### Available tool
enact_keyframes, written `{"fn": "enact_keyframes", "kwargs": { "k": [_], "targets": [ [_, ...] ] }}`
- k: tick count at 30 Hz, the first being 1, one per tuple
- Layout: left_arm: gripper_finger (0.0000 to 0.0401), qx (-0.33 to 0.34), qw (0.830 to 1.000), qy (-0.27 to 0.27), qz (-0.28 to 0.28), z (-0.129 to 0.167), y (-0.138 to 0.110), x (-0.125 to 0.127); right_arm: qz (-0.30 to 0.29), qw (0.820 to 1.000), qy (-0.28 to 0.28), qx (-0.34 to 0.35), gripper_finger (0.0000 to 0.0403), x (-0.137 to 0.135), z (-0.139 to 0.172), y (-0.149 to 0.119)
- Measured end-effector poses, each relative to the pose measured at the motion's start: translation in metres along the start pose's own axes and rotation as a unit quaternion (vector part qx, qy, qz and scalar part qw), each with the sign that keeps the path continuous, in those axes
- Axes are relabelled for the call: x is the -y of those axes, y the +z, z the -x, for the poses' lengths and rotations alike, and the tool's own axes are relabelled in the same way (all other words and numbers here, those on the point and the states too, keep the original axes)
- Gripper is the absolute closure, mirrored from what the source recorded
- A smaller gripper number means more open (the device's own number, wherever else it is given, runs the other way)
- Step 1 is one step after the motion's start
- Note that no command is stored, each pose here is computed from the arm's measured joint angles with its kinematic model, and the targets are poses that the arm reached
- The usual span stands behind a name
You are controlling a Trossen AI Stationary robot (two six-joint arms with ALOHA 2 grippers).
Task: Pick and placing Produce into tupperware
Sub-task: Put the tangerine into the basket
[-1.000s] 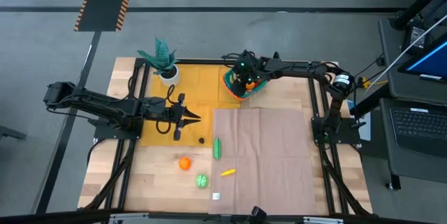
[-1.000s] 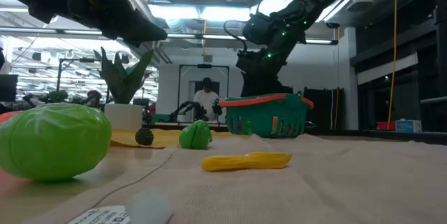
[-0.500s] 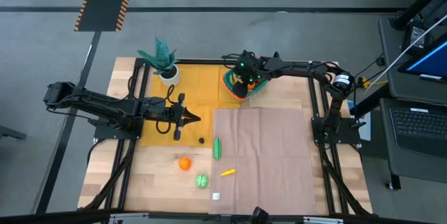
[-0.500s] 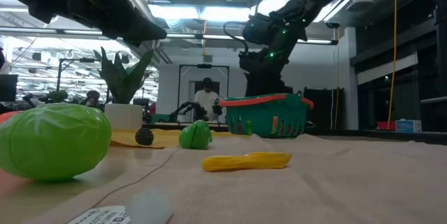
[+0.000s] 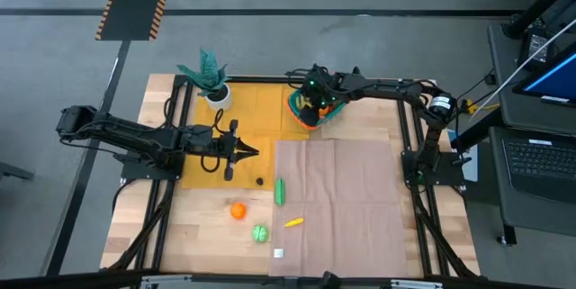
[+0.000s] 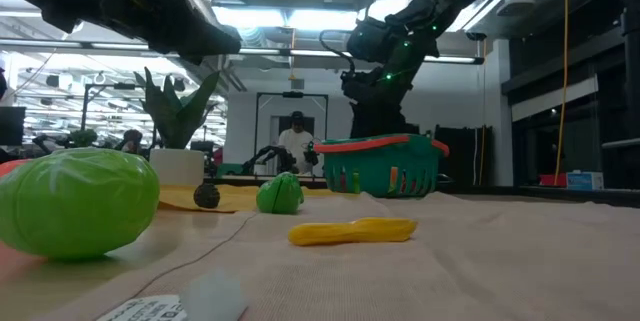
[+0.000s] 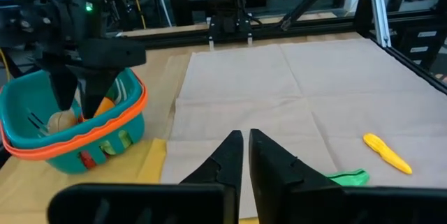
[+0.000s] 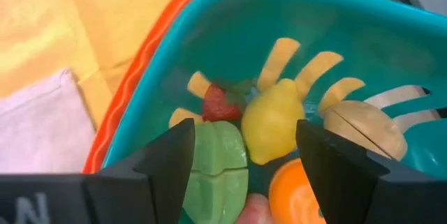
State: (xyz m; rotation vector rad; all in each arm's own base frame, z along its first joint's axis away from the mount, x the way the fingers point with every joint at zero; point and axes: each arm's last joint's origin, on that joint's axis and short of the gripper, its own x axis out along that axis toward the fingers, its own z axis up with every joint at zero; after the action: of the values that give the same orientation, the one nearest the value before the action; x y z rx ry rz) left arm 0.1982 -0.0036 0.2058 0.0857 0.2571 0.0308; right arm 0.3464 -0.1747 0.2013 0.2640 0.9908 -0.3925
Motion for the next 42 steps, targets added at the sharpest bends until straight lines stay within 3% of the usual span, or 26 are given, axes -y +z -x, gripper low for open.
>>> {"fn": "enact_keyframes", "kwargs": {
  "k": [6, 9, 13, 20, 27, 35, 42],
  "targets": [
    [0.0369, 0.009, 1.0, -0.001, 0.008, 0.002, 0.002, 0.001, 0.072, 0.994, 0.029, 0.081, 0.0154, -0.038, 0.021, 0.0],
    [0.0365, 0.019, 1.0, -0.007, 0.008, 0.005, 0.005, 0.003, 0.094, 0.987, 0.019, 0.131, 0.0153, -0.054, 0.041, -0.01],
    [0.0361, 0.034, 0.999, -0.019, 0.007, 0.01, 0.01, 0.007, 0.107, 0.974, 0.02, 0.198, 0.0153, -0.07, 0.067, -0.034],
    [0.0375, 0.047, 0.997, -0.059, 0.005, 0.017, 0.014, 0.022, 0.138, 0.944, 0.079, 0.289, 0.0153, -0.096, 0.089, -0.091],
    [0.0399, -0.027, 0.999, -0.014, 0.032, 0.026, 0.009, 0.041, 0.146, 0.931, 0.119, 0.313, 0.0153, -0.113, 0.09, -0.128],
    [0.0399, -0.049, 0.998, -0.004, 0.05, 0.044, 0.036, 0.081, 0.144, 0.933, 0.124, 0.306, 0.0153, -0.124, 0.09, -0.139],
    [0.04, -0.076, 0.995, 0.031, 0.06, 0.052, 0.043, 0.13, 0.156, 0.928, 0.141, 0.308, 0.0153, -0.134, 0.093, -0.143]
  ]
}}
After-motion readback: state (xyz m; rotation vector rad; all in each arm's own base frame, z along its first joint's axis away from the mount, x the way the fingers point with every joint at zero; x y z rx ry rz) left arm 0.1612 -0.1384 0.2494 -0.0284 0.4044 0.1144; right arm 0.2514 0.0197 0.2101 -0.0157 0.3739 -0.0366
